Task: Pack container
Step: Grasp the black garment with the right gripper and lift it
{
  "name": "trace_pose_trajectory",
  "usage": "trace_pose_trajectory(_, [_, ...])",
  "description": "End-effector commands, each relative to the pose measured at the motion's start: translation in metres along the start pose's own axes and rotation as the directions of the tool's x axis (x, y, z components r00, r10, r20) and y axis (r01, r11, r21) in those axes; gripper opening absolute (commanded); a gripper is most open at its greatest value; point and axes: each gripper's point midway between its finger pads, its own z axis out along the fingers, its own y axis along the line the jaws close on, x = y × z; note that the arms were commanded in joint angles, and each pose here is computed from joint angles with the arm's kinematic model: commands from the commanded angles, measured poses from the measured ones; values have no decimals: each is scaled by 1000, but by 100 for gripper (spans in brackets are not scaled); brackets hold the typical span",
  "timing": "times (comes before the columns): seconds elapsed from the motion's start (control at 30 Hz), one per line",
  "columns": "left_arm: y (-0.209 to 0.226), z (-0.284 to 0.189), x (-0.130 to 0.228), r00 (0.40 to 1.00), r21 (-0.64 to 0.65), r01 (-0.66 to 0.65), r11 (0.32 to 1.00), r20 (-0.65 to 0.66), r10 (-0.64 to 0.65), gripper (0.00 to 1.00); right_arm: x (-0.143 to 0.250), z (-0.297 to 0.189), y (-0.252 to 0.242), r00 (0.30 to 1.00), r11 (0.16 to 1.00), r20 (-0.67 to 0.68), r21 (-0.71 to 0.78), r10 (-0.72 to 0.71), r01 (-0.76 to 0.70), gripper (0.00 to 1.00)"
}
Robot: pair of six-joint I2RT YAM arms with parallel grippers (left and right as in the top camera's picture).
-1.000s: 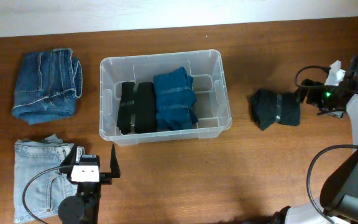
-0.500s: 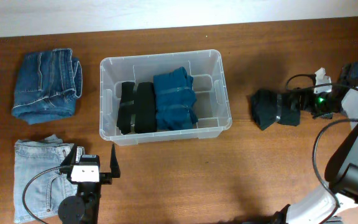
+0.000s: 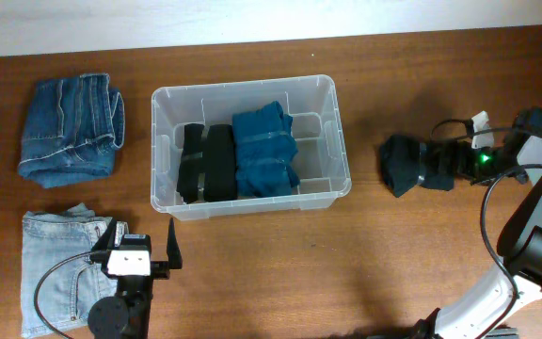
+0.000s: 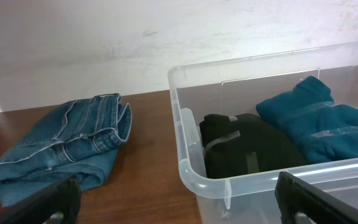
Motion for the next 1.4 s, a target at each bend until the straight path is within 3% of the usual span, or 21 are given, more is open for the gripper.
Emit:
trace_pose_trajectory(0.0, [-2,0,1,1000,10,-9,1000,1,9,99,6,14,-5,1000,999,-21,-42,11,-12,99])
trace_pose_trajectory(0.43, [-2,0,1,1000,10,-9,1000,1,9,99,13,16,9,998,991,-46,-125,43,-48,99])
trace_pose_trajectory(0.87, [-2,0,1,1000,10,-9,1000,1,9,99,28,16,12,992,988,-105,-129,76,-90,80])
trace_pose_trajectory(0.93, [-2,0,1,1000,10,-9,1000,1,9,99,30,15,13,990,987,-113,-130,81,-96,72])
trace_pose_trajectory(1.03, [-2,0,1,1000,10,-9,1000,1,9,99,32,15,14,989,986,-121,-133,87,-103,48])
trace_pose_trajectory(1.2, [-2,0,1,1000,10,-9,1000,1,9,99,35,14,15,986,984,-133,-135,96,-114,36])
trace_pose_trajectory(1.37, [-2,0,1,1000,10,-9,1000,1,9,99,35,14,19,985,981,-137,-151,103,-124,10])
